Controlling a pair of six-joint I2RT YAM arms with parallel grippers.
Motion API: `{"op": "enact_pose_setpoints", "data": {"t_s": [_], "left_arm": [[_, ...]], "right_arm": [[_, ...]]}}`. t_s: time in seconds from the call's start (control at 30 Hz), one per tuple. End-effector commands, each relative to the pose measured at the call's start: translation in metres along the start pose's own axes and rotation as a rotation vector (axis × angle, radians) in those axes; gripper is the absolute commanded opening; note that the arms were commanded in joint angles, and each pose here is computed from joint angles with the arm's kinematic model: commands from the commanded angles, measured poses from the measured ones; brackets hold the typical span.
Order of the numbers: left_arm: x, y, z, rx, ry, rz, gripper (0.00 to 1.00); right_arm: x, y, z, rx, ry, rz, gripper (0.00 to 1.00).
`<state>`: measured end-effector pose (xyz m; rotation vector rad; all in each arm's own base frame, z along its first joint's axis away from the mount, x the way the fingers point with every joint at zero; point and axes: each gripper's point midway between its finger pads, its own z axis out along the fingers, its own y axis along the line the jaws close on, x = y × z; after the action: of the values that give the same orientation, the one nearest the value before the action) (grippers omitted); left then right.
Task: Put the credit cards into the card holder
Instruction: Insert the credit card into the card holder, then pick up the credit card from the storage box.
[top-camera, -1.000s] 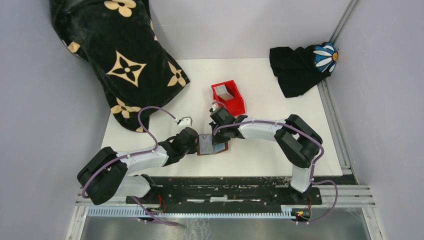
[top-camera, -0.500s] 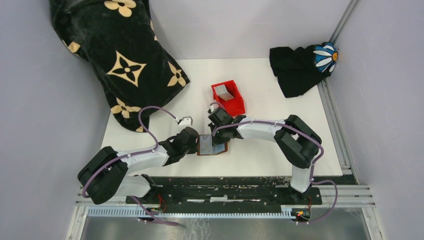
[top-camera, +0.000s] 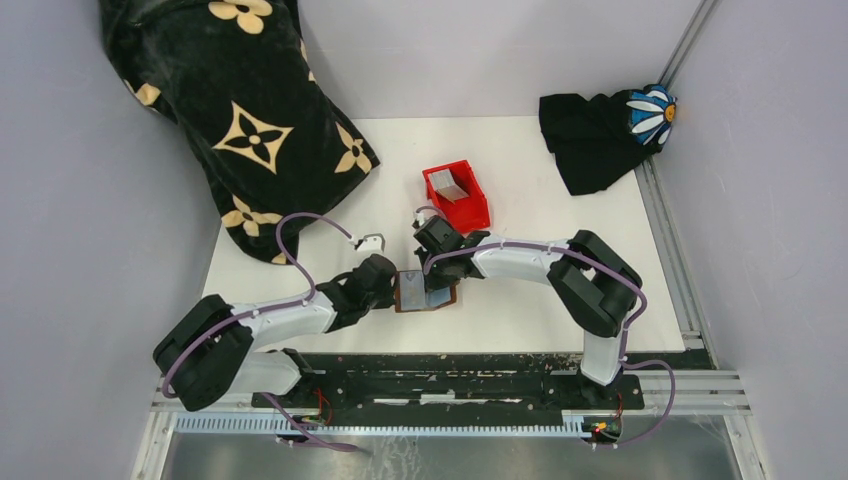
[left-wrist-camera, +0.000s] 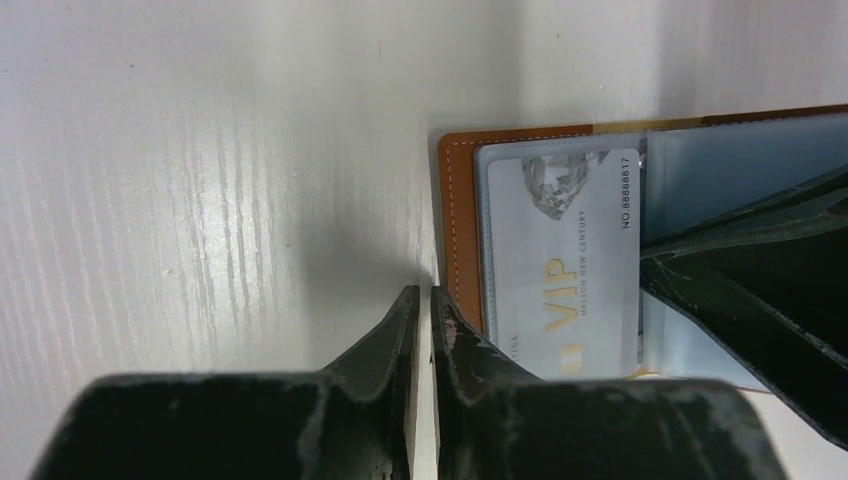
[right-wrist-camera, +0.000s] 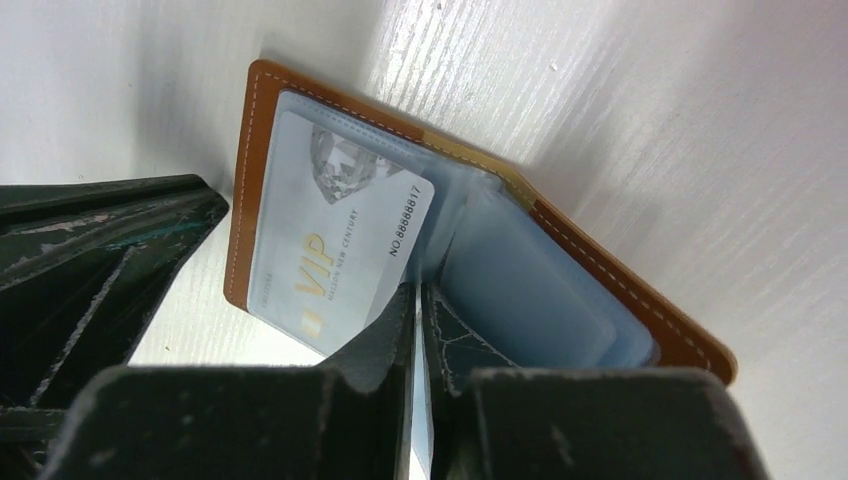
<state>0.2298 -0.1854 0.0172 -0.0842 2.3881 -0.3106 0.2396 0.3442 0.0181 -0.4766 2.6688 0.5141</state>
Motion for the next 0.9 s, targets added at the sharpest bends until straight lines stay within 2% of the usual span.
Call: {"op": "enact_pose_setpoints", "data": {"t_s": [0.0,0.37,0.67,0.87], "left_arm": [[-0.015,0.003,-0.009,-0.026,-0.059,-0.026,0.16],[-0.051,0.005,-0.026,-0.046,-0.193,-0.080,0.21],[-0.102,-0.025,-0.041,0.042,-0.338,-0.138,0.28],[-0.107,-0.057,-0.031,0.140,-0.313,-0.123,0.28]], "right_arm": [[-0.032,0.008,-0.021,0.015,-0.111,-0.048,0.13],[-0.063,0.008,-0.050,0.055,-0.194,-0.100,0.21],[-0.111,-0.011,-0.077,0.123,-0.285,-0.108,0.27],[-0.139,-0.030,-0.082,0.133,-0.314,-0.077,0.29]]}}
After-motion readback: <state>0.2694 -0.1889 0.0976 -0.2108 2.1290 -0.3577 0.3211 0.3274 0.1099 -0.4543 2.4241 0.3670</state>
